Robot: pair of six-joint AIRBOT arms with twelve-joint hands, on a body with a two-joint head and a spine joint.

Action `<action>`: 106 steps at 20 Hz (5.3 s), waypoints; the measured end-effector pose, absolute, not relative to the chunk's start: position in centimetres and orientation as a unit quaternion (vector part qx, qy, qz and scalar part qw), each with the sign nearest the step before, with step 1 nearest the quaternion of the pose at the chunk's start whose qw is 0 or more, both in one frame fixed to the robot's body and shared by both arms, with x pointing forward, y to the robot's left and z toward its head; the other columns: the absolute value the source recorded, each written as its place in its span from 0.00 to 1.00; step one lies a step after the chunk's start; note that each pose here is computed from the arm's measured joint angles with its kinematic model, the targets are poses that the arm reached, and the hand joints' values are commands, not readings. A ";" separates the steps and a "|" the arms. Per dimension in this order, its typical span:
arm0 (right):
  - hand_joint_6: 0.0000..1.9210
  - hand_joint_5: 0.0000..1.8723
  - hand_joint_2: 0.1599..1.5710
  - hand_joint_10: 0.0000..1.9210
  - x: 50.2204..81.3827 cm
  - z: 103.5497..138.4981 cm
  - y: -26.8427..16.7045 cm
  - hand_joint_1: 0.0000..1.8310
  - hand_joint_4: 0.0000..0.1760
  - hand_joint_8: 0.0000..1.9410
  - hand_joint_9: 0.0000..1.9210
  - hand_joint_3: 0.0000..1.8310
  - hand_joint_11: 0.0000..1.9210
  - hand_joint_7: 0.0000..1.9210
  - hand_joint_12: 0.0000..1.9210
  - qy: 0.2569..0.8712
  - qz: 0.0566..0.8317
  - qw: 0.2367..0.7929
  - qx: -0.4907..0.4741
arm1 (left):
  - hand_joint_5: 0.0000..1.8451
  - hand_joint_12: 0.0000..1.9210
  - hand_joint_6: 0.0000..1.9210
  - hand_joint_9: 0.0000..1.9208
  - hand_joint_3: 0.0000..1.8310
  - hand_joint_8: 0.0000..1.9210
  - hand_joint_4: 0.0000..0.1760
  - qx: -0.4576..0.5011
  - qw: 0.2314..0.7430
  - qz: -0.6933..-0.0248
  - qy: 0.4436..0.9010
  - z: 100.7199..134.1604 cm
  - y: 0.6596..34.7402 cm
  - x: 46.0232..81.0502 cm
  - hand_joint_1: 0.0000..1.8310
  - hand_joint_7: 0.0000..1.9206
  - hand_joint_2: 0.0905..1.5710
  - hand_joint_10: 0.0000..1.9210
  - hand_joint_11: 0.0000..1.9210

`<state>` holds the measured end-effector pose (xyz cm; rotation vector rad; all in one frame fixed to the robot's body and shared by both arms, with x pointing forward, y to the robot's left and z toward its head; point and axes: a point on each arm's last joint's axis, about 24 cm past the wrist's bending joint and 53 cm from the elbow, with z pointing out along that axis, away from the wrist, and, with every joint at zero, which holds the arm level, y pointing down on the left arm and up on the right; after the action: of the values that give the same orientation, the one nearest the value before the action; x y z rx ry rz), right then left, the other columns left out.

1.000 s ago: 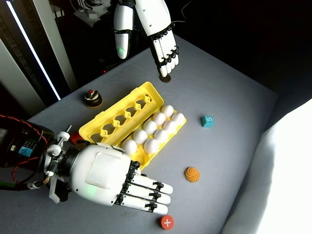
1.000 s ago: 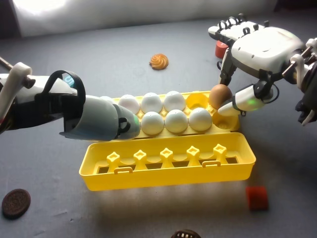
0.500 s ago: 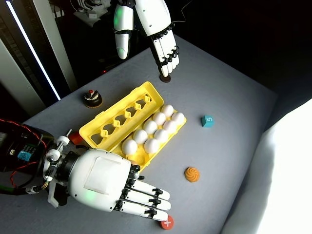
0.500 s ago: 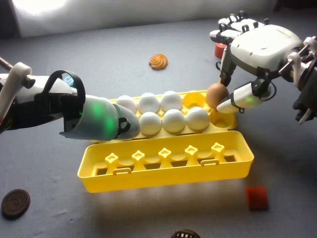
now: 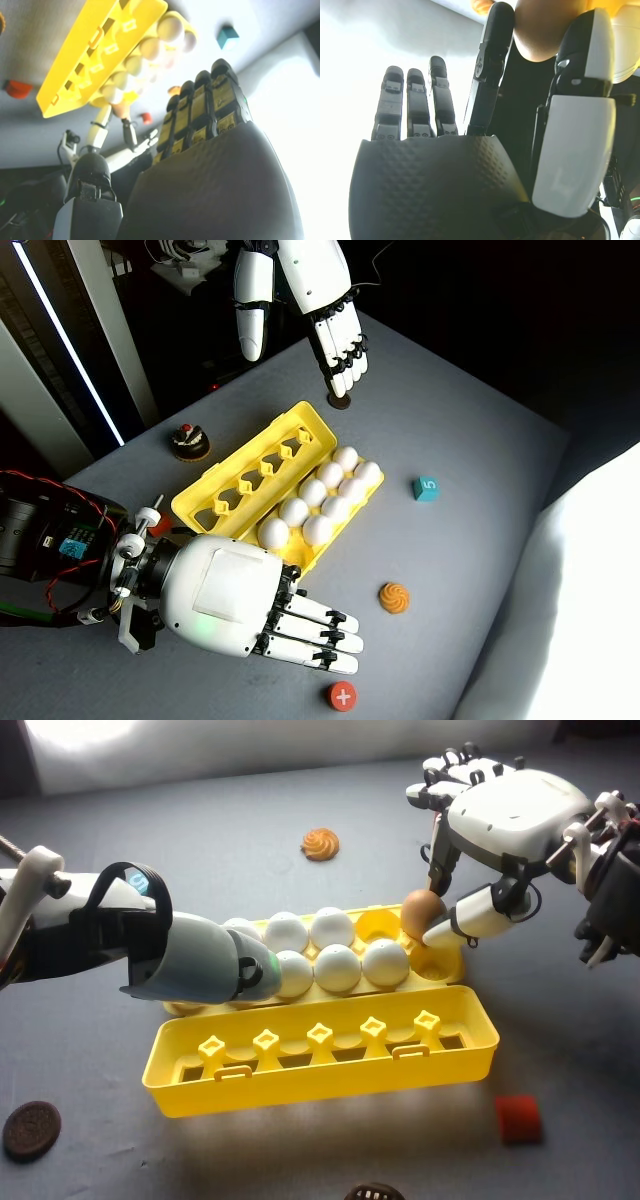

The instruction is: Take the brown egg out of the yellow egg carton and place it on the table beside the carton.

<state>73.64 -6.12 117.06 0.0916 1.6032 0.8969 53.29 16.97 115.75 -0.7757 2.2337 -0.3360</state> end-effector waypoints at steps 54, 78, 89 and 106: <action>0.00 0.47 0.43 0.00 74.0 116.6 -6.1 0.47 0.61 0.00 0.00 0.00 0.00 0.09 0.00 0.695 0.384 0.607 0.035 | 0.01 0.00 0.00 0.01 0.00 0.00 0.00 -0.302 0.368 -0.130 0.870 115.7 17.0 53.3 0.00 0.02 0.72 0.00 0.00; 0.02 0.80 0.56 0.00 74.4 117.5 -5.3 0.62 1.00 0.00 0.00 0.00 0.00 0.13 0.00 0.687 0.393 0.610 0.038 | 0.01 0.00 0.00 0.01 0.00 0.01 0.00 -0.302 0.369 -0.130 0.869 115.8 17.0 53.3 0.00 0.02 0.72 0.00 0.00; 0.03 0.79 0.56 0.00 75.8 119.6 -10.3 0.61 1.00 0.00 0.00 0.00 0.00 0.12 0.00 0.680 0.356 0.639 0.042 | 0.00 0.00 0.00 0.00 0.00 0.00 0.00 -0.307 0.369 -0.132 0.868 115.8 17.0 53.3 0.00 0.01 0.72 0.00 0.00; 0.03 0.79 0.56 0.00 75.3 115.0 -12.3 0.61 1.00 0.00 0.00 0.00 0.00 0.12 0.00 0.706 0.325 0.628 0.040 | 0.00 0.00 0.00 0.00 0.00 0.00 0.00 -0.321 0.372 -0.138 0.860 116.0 17.1 53.5 0.00 0.01 0.72 0.00 0.00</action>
<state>75.27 -12.32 115.05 0.0909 1.6171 0.7442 53.53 17.11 116.04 -0.8220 2.2037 -0.3549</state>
